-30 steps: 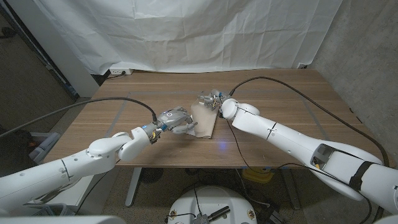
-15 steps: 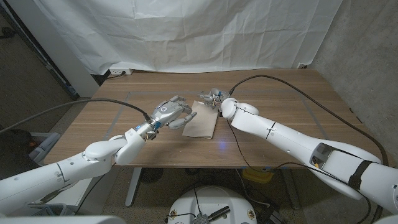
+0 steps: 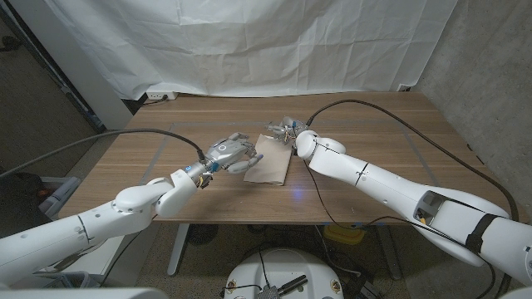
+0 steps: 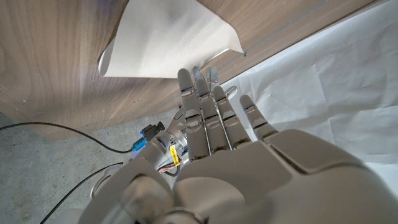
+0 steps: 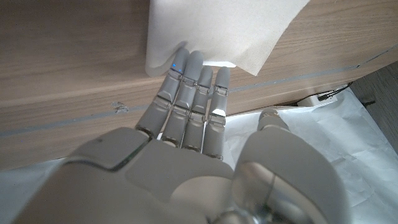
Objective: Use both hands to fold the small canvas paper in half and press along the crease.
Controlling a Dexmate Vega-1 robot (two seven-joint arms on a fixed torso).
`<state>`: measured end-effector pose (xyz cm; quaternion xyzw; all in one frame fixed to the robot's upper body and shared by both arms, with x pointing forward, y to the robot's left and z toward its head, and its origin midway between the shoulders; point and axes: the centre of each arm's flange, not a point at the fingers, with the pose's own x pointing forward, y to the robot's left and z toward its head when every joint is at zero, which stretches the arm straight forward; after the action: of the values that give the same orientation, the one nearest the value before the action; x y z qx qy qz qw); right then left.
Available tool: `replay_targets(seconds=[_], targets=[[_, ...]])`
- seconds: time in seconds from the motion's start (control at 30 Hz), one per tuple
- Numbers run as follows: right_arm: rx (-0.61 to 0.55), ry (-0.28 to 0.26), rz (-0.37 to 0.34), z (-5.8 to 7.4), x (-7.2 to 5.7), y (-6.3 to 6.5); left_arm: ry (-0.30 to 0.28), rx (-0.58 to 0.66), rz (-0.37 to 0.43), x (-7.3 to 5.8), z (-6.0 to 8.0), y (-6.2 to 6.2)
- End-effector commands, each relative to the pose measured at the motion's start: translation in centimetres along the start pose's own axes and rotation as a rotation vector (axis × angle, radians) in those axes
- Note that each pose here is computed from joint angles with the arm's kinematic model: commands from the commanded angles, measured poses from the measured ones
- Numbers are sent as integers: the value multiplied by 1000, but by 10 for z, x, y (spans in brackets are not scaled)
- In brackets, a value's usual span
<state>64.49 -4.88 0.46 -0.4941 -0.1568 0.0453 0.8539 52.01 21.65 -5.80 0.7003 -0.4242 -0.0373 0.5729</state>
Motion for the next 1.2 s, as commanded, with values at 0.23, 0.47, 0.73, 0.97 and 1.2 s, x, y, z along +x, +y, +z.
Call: replay_targets(seconds=[0.23,0.47,0.73,0.97,1.2], targets=[[-44,-13,-69,7,-5,-11,65,22,-214,11,-10,-22],[-121,-3,-117,12,-10,-15,72,14,-280,16,-11,-27],[-207,32,-170,10,-17,-17,66,9,-294,19,-11,-30],[-287,54,-208,8,-22,-18,55,9,-284,21,-11,-29],[-293,63,-185,3,-20,-16,44,14,-273,23,-10,-27]])
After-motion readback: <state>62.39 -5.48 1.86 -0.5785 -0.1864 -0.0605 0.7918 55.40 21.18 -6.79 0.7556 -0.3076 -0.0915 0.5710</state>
